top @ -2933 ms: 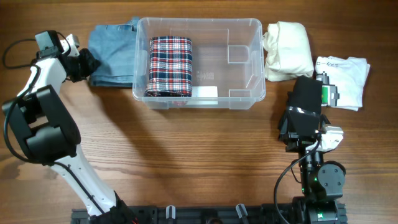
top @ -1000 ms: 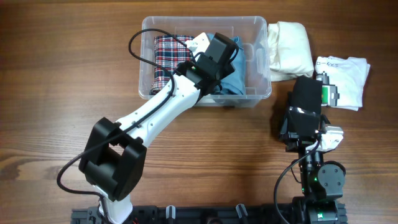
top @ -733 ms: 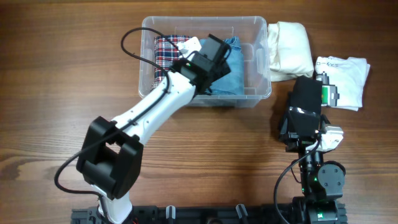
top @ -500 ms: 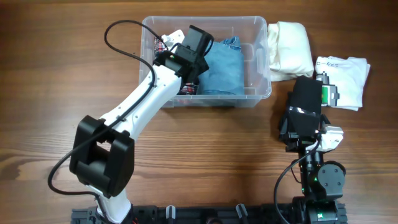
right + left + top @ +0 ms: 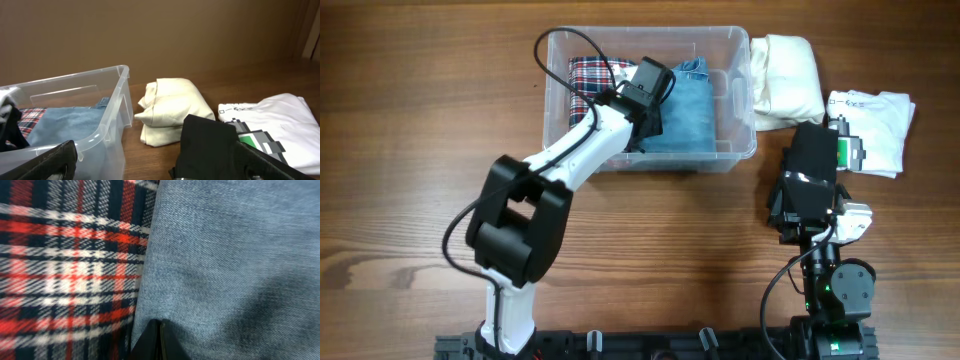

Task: Pack container
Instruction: 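Release the denim beside the plaid shirt and retract the left arm, then reach the right gripper to the cream folded garment and grasp it, then carry the cream garment with the right gripper into the bin's left side, then release the cream garment and move the right gripper to the black garment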

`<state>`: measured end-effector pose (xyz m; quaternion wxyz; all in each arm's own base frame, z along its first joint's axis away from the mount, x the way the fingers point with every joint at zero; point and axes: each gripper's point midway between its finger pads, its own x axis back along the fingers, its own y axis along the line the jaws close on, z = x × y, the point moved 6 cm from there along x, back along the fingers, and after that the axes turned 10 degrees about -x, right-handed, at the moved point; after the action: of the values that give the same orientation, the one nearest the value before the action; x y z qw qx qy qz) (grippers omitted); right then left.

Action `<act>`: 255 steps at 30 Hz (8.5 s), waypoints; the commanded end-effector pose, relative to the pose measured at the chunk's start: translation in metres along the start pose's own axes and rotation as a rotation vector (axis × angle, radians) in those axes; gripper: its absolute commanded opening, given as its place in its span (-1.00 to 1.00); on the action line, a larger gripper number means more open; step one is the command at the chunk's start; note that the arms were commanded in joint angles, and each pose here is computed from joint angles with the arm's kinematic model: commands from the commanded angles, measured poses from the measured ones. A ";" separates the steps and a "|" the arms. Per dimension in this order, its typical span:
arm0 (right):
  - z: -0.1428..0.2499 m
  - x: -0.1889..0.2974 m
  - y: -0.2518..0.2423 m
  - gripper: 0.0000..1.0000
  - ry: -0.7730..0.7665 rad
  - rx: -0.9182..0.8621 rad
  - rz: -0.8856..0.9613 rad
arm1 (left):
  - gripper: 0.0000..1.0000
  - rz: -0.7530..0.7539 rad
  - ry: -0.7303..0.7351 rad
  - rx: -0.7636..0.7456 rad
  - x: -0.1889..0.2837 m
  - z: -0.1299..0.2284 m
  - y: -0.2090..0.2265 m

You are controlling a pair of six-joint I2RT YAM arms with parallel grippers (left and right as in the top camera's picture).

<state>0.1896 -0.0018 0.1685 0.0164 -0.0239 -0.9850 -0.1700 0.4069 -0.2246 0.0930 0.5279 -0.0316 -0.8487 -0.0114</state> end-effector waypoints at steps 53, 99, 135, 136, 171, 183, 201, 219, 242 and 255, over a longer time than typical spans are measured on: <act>-0.094 0.007 0.088 1.00 0.411 -0.116 -0.334 | 0.99 -0.317 0.081 0.568 0.183 0.019 0.303; -0.025 -0.284 -0.079 1.00 0.941 -0.476 -0.041 | 0.99 -0.317 0.081 0.568 0.183 0.019 0.303; 0.087 -0.284 -0.085 -0.91 1.137 -0.243 0.148 | 0.99 -0.317 0.081 0.568 0.183 0.019 0.303; 0.078 -0.284 -0.082 -0.91 1.132 -0.267 0.138 | 0.99 -0.317 0.081 0.568 0.183 0.019 0.303; 0.075 -0.213 0.306 -0.91 1.307 -0.791 -0.193 | 1.00 -0.317 0.081 0.568 0.183 0.019 0.303; 0.111 -0.224 0.283 -0.91 1.226 -0.618 -0.072 | 1.00 -0.317 0.081 0.568 0.183 0.019 0.303; 0.102 -0.228 0.283 -0.61 1.177 -0.549 -0.132 | 1.00 -0.317 0.081 0.568 0.183 0.019 0.303; -0.033 -0.191 0.307 -0.47 0.892 -0.212 -0.478 | 0.99 -0.317 0.081 0.568 0.183 0.019 0.303; -0.035 -0.179 0.320 0.01 0.900 -0.145 -0.502 | 0.99 -0.317 0.081 0.568 0.183 0.019 0.303; -0.142 -0.185 0.005 0.87 0.799 -0.380 0.326 | 1.00 -0.317 0.081 0.568 0.183 0.019 0.303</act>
<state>0.3792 0.0070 0.3447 0.3710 -0.0261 -0.8678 -0.3294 0.3314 0.0842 0.2415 0.5460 0.2465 -0.7878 0.1433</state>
